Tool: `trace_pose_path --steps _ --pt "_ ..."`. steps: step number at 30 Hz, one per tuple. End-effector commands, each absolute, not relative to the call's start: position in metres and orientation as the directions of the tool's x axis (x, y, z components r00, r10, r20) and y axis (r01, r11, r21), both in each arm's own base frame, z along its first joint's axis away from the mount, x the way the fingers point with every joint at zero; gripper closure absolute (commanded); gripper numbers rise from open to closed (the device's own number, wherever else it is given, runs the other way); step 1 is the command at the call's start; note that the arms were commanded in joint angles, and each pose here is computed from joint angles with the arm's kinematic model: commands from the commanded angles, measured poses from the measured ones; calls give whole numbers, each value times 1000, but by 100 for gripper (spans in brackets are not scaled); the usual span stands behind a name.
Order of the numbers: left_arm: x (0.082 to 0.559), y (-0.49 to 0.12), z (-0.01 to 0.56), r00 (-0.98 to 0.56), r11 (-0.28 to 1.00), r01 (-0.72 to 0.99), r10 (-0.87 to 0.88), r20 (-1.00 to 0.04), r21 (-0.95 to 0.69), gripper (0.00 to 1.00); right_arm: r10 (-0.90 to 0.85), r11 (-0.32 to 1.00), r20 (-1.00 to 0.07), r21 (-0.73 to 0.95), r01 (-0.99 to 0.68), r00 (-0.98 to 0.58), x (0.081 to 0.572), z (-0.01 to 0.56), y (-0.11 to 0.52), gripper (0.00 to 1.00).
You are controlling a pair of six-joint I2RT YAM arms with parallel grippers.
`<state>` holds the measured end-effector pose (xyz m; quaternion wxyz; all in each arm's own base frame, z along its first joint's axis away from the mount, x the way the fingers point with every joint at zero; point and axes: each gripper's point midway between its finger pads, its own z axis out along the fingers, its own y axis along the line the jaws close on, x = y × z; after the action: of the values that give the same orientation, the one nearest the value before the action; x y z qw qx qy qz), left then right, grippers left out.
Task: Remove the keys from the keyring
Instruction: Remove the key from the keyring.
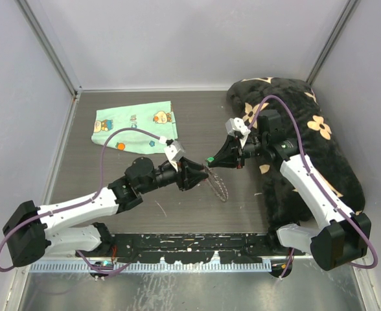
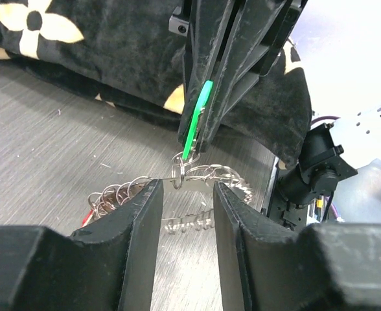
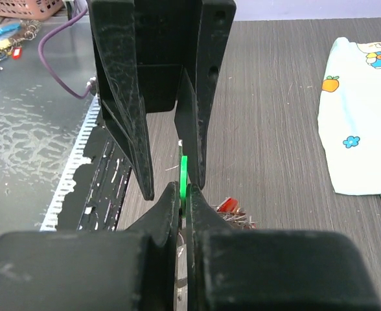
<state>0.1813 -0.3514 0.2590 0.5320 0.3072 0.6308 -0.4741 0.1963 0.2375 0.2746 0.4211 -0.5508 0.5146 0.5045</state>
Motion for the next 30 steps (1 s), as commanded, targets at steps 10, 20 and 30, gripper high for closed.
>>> trace_pose_path --steps 10,20,30 --pt "192 -373 283 -227 329 903 -182 -957 -277 67 -82 -166 -997 11 -986 3 189 292 238 99" --pt "197 -372 283 -220 356 894 -184 -958 -274 74 -85 -162 -996 17 -987 -3 190 289 238 99" --pt "193 -371 277 -197 343 910 -134 -971 -232 100 -83 -156 -996 25 -987 -12 191 290 237 99"
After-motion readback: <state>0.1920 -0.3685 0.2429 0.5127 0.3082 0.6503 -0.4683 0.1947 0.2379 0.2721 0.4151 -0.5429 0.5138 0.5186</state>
